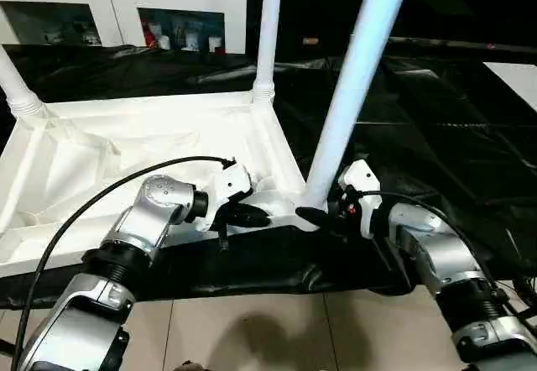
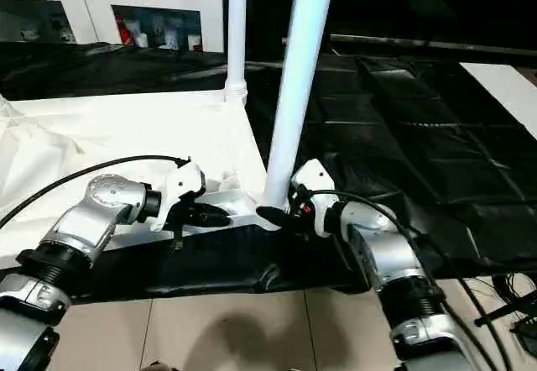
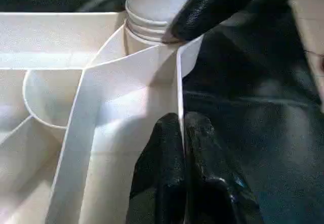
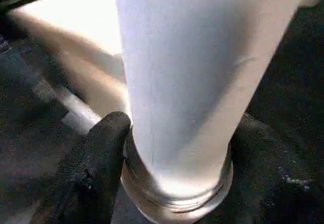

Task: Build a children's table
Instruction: Rotate leg to tighten

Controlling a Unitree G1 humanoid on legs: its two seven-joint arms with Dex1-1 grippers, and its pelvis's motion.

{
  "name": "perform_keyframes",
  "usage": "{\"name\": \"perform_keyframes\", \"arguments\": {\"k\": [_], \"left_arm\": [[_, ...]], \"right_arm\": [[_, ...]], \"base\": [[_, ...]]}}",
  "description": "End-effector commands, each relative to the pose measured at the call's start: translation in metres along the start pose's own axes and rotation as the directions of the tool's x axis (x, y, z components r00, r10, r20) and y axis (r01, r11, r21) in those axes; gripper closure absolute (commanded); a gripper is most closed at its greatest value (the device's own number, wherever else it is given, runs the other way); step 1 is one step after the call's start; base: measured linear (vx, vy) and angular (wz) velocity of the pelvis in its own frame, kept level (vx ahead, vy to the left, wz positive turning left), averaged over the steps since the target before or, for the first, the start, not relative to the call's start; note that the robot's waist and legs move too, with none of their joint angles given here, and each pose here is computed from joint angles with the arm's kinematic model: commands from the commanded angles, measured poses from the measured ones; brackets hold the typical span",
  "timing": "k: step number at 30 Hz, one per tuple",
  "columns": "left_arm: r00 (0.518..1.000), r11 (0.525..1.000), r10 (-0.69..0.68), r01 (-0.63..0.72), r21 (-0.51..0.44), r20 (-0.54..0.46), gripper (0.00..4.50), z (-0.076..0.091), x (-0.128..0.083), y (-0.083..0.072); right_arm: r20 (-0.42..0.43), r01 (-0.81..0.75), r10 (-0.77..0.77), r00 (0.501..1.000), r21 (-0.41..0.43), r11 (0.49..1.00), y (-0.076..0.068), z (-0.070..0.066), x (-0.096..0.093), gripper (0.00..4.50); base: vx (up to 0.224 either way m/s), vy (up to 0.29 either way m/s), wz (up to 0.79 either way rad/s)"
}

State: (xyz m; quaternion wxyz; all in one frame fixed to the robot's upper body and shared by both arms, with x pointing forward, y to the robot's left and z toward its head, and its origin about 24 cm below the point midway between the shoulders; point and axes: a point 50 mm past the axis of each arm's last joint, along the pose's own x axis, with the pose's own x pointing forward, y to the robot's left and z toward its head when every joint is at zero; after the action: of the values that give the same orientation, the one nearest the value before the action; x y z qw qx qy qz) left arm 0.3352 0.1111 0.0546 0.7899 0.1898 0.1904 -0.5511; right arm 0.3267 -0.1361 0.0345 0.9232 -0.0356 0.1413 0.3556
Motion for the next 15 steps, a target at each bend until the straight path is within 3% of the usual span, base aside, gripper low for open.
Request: {"name": "perform_keyframes", "arguments": {"k": [1, 4, 5, 7, 11, 13, 15], "left_arm": [[0.998, 0.997, 0.068, -0.067, -0.037, 0.002, 4.5, 0.0, 0.013, -0.002], [0.994, 0.992, 0.113, -0.112, -0.061, 0.008, 4.5, 0.008, 0.026, -0.003], [0.989, 0.987, 0.145, -0.144, -0.074, 0.014, 4.5, 0.015, 0.036, -0.005], [0.986, 0.983, 0.167, -0.165, -0.082, 0.017, 4.5, 0.024, 0.048, -0.008], [0.984, 0.982, 0.177, -0.176, -0.07, 0.013, 4.5, 0.028, 0.054, -0.009], [0.983, 0.982, 0.181, -0.18, -0.063, 0.008, 4.5, 0.028, 0.053, -0.007], [0.984, 0.983, 0.176, -0.176, -0.058, 0.002, 4.5, 0.026, 0.051, -0.006]], "right_arm": [[-0.073, 0.2, -0.197, 0.978, 0.038, 0.979, -0.015, -0.013, -0.003, 1.8], [-0.083, 0.328, -0.32, 0.944, 0.115, 0.938, -0.018, -0.013, 0.004, 1.8], [-0.095, 0.398, -0.387, 0.917, 0.166, 0.902, -0.017, -0.013, 0.009, 1.8], [-0.106, 0.444, -0.431, 0.896, 0.215, 0.87, -0.012, -0.009, 0.021, 1.8], [-0.1, 0.431, -0.419, 0.902, 0.174, 0.886, -0.005, -0.003, 0.031, 1.8], [-0.076, 0.404, -0.398, 0.914, 0.132, 0.905, -0.001, 0.002, 0.036, 1.24], [-0.05, 0.38, -0.376, 0.925, 0.135, 0.915, 0.0, 0.005, 0.037, 1.01]], "base": [[0.0, 0.0, 0.0], [0.0, 0.0, 0.0], [0.0, 0.0, 0.0], [0.0, 0.0, 0.0], [0.0, 0.0, 0.0], [0.0, 0.0, 0.0], [0.0, 0.0, 0.0]]}}
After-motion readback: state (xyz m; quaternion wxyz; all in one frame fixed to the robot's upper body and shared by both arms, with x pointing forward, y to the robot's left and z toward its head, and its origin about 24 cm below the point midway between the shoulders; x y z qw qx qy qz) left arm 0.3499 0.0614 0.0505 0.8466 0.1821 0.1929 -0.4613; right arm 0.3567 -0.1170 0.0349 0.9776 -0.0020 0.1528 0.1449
